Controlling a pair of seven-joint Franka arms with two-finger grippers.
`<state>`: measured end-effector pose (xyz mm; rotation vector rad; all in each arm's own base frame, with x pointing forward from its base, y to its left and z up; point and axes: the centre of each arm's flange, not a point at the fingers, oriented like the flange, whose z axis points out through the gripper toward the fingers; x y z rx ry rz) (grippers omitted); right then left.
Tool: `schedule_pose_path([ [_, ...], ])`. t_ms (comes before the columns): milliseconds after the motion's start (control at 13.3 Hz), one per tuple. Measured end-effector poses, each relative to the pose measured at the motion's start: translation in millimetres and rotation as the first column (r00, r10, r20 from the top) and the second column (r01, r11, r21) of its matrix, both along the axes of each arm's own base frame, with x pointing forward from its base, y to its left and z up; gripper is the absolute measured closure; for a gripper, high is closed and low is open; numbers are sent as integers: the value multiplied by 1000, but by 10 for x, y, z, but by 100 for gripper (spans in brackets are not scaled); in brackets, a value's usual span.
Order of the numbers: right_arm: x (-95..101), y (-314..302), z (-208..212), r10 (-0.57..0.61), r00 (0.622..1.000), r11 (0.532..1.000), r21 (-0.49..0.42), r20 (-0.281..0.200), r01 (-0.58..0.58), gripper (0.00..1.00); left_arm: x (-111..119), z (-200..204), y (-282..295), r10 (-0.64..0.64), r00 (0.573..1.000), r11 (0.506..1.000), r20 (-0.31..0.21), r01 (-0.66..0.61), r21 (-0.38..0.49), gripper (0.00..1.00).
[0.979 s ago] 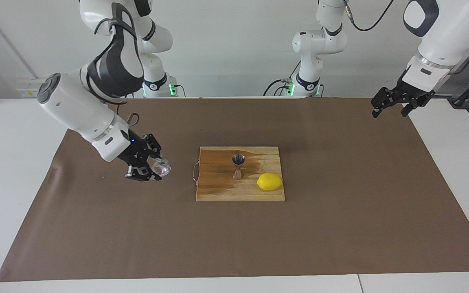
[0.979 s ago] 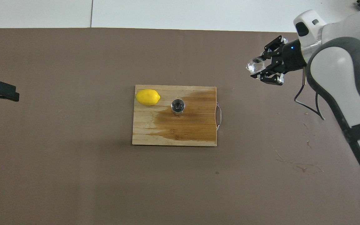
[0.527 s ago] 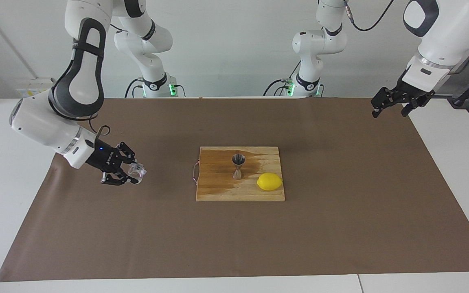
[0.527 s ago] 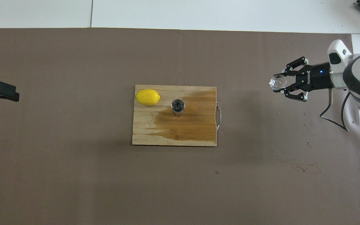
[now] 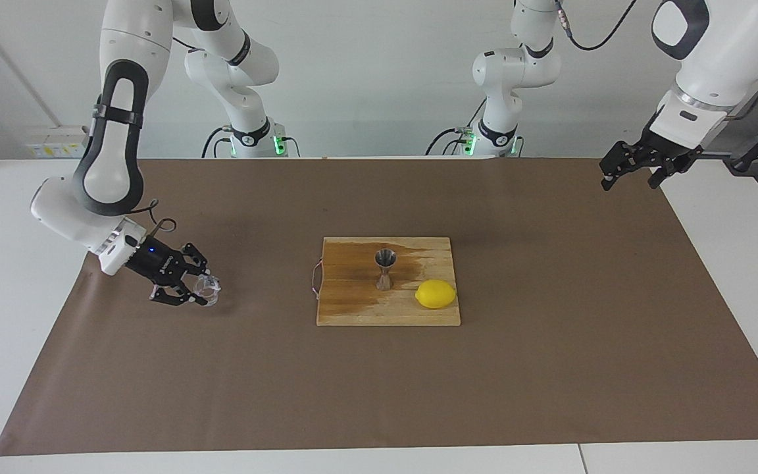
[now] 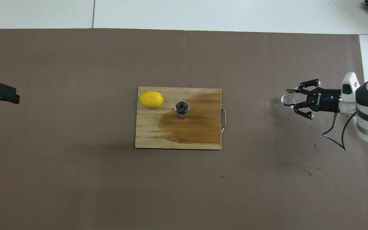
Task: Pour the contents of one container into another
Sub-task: 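Lower the clear glass onto the table and open the right gripper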
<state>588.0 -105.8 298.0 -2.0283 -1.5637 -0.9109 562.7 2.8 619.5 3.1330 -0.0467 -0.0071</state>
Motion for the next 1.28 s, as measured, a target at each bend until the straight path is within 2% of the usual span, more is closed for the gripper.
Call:
schedule_pose_path([
  [151,-80,-91,-79,-9,1000,1000,1,-1,9,52,0,0,0,0,1000,1000,0,0,0,0],
  [452,-223,-183,-229,-9,999,1000,29,32,8,52,0,0,0,0,1000,1000,0,0,0,0],
  [904,-288,-97,-237,74,996,993,94,43,-78,52,0,0,0,0,1000,1000,0,0,0,0],
  [1281,-326,-193,-248,88,994,992,87,66,-94,52,0,0,0,0,1000,1000,0,0,0,0],
])
